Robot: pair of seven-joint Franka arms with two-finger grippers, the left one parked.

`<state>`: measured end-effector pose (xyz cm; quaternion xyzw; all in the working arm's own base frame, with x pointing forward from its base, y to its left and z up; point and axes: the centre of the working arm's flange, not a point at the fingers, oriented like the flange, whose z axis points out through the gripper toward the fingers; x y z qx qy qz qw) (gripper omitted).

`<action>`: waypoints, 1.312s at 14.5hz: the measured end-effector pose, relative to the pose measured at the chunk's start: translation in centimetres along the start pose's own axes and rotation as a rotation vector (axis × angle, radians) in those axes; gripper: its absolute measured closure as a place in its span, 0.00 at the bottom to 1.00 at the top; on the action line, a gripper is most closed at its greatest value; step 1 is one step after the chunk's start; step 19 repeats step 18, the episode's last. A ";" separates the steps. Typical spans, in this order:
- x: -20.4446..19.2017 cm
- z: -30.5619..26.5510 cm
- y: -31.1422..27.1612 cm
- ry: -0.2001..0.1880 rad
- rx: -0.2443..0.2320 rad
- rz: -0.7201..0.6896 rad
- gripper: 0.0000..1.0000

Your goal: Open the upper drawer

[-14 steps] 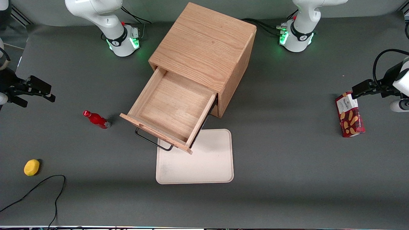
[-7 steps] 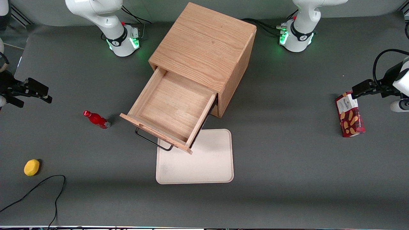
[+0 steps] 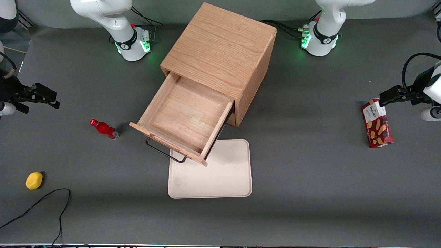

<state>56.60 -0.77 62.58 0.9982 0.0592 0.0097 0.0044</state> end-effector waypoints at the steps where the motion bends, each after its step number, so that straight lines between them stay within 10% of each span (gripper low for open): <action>1: 0.0 0.1 0.0 -0.002 0.000 0.000 0.00; 19: -0.4 0.8 0.5 -0.042 0.005 0.064 0.00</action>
